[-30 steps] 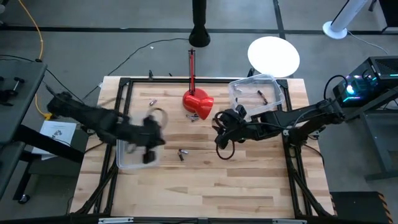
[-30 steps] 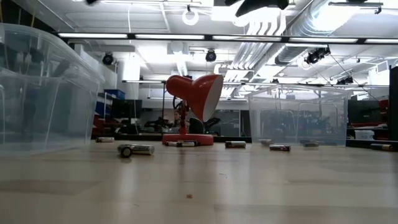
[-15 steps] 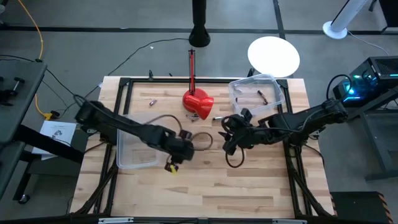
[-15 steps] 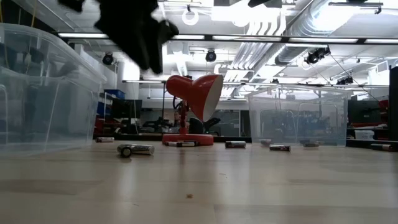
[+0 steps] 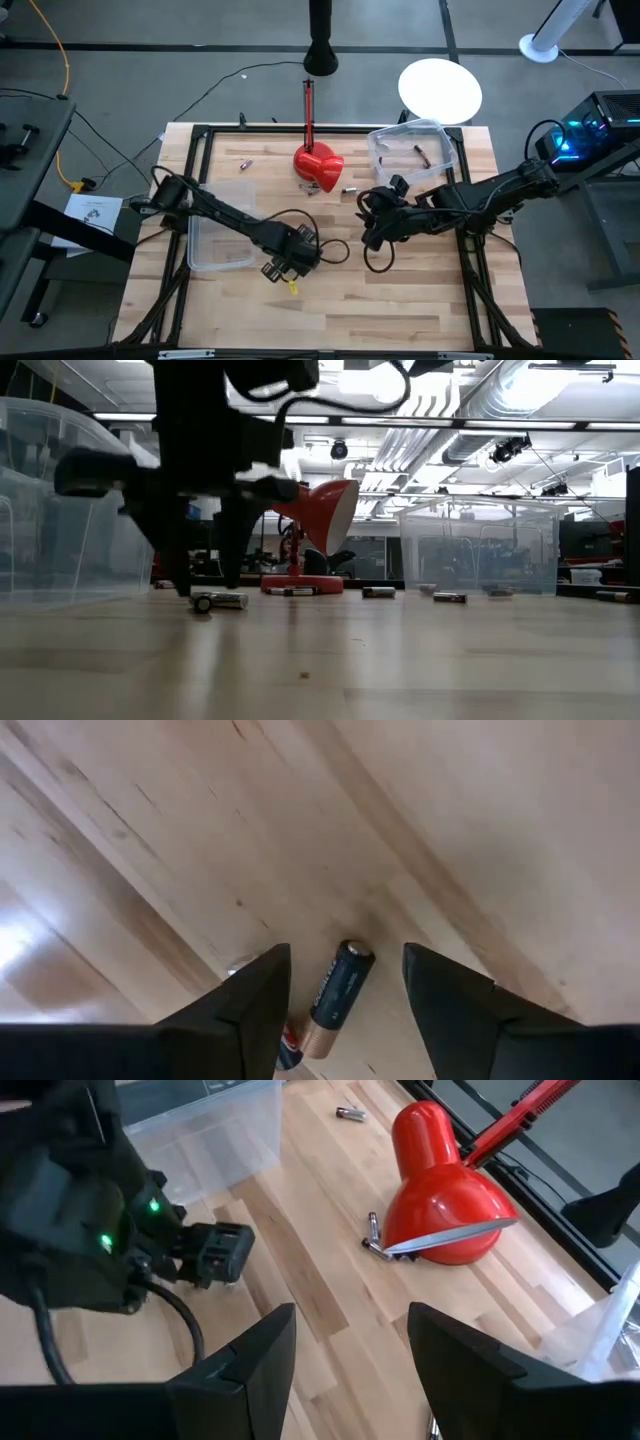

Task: Sort batteries
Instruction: Put the black battery into the top transparent bin

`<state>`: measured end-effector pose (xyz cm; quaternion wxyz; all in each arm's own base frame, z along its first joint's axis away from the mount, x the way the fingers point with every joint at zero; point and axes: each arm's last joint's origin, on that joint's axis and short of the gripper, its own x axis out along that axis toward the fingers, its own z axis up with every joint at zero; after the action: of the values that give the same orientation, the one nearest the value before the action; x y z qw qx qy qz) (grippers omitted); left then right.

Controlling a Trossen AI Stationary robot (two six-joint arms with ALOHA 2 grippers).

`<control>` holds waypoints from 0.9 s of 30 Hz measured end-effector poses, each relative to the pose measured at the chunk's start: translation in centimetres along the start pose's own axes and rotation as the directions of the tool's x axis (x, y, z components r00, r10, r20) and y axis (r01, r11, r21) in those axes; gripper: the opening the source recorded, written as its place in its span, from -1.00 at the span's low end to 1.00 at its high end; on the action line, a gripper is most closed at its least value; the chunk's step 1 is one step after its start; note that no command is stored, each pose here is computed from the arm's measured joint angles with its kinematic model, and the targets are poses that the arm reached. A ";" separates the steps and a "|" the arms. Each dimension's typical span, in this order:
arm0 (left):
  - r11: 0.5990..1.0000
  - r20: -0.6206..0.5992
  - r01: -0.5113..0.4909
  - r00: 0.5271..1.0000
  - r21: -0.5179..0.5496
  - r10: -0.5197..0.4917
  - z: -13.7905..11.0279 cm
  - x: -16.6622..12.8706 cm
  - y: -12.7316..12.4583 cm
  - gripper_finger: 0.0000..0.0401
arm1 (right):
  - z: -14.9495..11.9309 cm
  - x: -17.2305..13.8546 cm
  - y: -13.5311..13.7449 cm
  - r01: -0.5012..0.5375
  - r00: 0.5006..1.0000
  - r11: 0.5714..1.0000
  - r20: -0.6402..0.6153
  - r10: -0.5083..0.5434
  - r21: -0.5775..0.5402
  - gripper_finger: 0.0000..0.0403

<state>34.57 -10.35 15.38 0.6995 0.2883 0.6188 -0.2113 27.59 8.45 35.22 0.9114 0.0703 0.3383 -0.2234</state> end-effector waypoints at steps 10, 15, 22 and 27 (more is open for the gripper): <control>0.997 -0.088 0.071 0.994 0.001 -0.070 -0.9 2.1 0.9 -0.30 | 0.0 0.0 -0.1 0.029 0.999 0.999 0.016 -0.029 0.025 -0.06; 0.997 -0.063 0.079 0.995 -0.026 -0.080 -0.6 1.7 1.2 -0.86 | 0.0 0.0 -0.1 0.029 0.999 0.998 0.016 -0.030 0.047 -0.06; 0.991 0.127 -0.017 0.991 -0.135 0.034 -0.9 -4.6 3.4 -0.86 | 0.3 -0.3 -0.1 0.026 0.999 0.997 0.023 -0.027 0.074 -0.06; 0.951 0.352 -0.122 0.910 -0.285 0.222 -4.3 -12.8 5.6 -0.86 | 1.5 -1.2 -0.2 0.003 0.998 0.995 0.058 -0.009 0.098 -0.06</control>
<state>33.14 -4.13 28.55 0.8532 0.2025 0.4659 -0.1181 27.53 8.33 37.15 0.9156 0.1072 0.3006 -0.2445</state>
